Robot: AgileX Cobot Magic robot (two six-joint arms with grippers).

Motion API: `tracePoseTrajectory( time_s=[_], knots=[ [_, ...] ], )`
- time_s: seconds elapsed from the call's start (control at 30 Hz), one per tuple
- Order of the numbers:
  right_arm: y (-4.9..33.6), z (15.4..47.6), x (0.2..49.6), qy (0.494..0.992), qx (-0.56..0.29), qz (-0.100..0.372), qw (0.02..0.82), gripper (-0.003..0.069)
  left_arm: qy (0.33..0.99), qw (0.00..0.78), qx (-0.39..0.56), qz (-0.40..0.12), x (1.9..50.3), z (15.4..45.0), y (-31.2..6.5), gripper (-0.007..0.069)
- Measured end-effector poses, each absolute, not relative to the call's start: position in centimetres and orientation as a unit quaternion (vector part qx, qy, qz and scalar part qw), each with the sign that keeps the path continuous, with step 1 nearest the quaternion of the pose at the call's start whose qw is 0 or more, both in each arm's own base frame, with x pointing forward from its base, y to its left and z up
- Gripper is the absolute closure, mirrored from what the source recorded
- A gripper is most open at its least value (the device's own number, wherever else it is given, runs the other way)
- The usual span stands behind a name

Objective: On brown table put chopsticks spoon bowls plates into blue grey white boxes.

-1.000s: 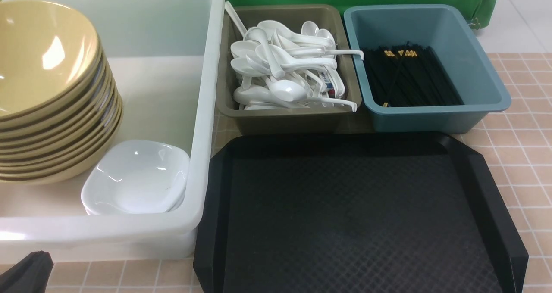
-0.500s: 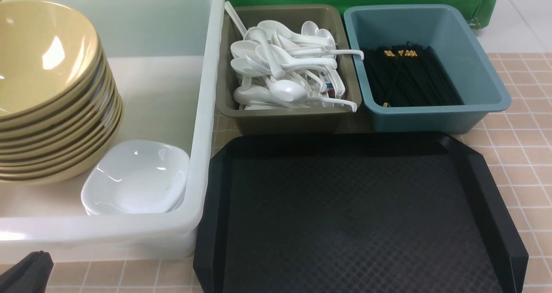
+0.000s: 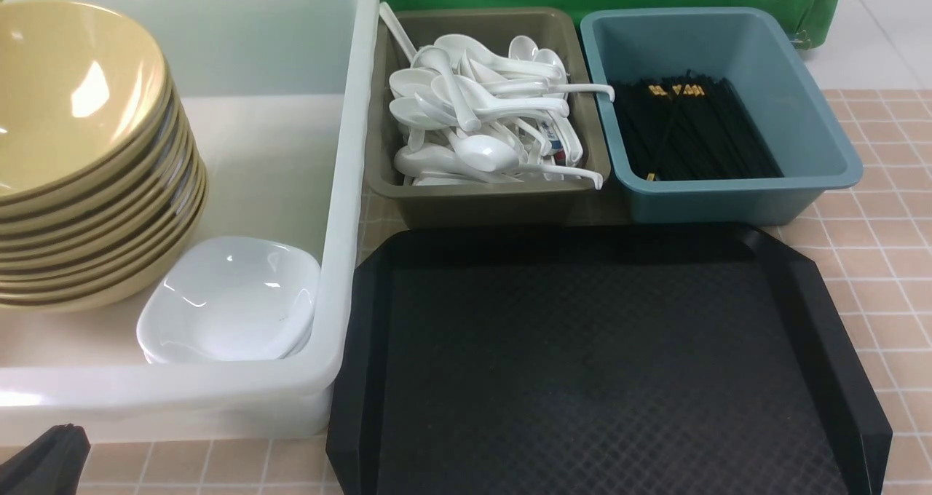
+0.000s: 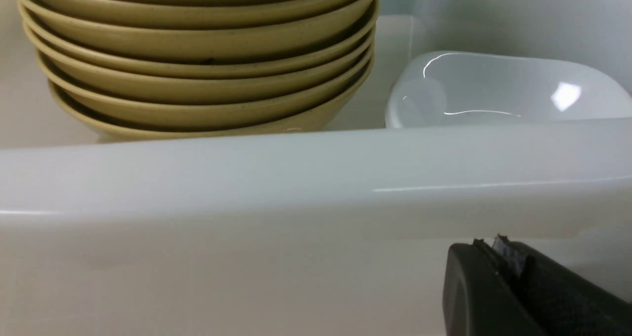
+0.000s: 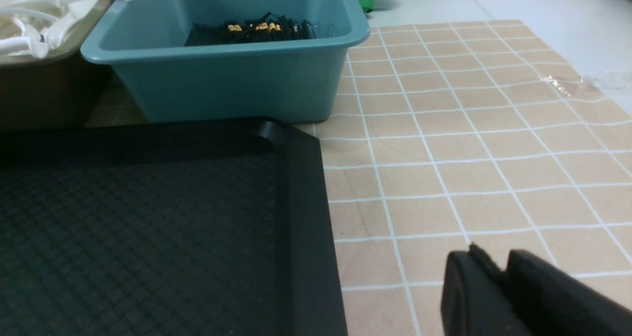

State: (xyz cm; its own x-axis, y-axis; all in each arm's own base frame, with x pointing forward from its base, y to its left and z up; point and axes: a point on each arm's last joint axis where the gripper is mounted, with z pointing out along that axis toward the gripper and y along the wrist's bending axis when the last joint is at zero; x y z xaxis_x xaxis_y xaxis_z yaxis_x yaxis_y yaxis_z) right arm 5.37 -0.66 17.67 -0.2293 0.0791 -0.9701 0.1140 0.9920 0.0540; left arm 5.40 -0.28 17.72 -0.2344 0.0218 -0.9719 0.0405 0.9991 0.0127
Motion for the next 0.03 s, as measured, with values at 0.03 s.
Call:
tracePoseTrajectory(
  time_s=[0.03],
  knots=[
    [-0.66, 17.67, 5.37, 0.784, 0.062, -0.014, 0.618, 0.0513, 0.786, 0.618, 0.02, -0.008, 5.4, 17.72, -0.28, 0.0624]
  ],
)
